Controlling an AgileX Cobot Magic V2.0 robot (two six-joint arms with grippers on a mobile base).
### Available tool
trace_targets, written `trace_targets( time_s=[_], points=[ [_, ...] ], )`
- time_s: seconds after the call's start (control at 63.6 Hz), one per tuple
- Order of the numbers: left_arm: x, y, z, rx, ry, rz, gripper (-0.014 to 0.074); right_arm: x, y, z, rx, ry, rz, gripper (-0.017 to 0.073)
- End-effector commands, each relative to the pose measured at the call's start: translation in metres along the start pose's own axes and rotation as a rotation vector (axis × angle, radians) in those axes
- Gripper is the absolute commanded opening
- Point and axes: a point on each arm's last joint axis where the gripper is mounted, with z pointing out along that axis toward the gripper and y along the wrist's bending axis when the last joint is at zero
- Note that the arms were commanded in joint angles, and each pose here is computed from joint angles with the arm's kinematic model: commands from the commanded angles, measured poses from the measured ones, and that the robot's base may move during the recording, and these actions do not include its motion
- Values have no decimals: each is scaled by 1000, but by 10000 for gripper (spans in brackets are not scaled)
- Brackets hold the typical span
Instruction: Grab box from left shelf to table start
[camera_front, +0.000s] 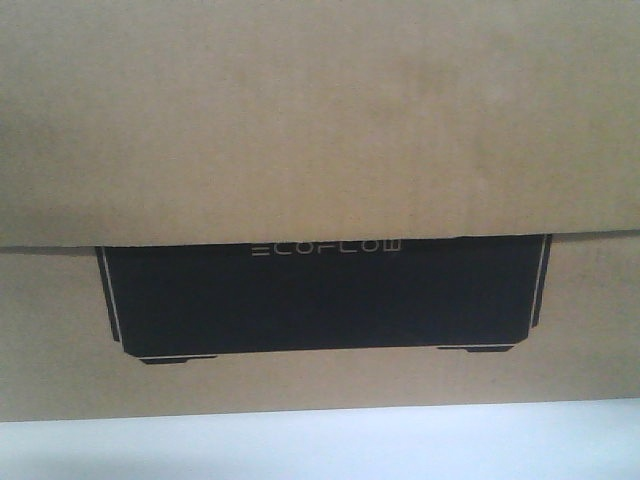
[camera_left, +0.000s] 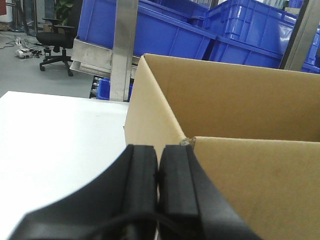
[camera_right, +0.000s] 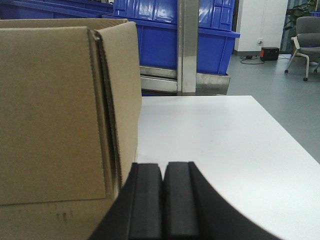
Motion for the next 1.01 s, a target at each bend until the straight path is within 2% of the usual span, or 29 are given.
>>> trace_targets(
  time_s=[0.0,0.597,0.723,0.786,0.849,0.88,0.912,0.99],
  points=[
    [-17,-3,-1,26,-108,-2,-6,-9,0,-1,1,-99,-20,57],
    [-17,-3,-1,26,-108,-2,-6,-9,0,-1,2,-99,-20,57],
    [-14,-2,0,18,-96,16,-6,-9,0,-1,2,-99,-20,57],
    [-11,-1,0,9,-96,-1,-6,-9,0,-1,2,-99,-20,57],
    [-1,0,0,-11,-107,46,-6,-9,0,-1,2,-99,-20,57],
    [4,2,0,-33,-123,93,-6,-9,0,-1,2,-99,-20,57],
    [11,4,-1,-57,-139,119,-6,-9,0,-1,2,-99,-20,57],
    [27,7,-4,-100,-165,119,-6,-9,0,-1,2,-99,-20,57]
  ],
)
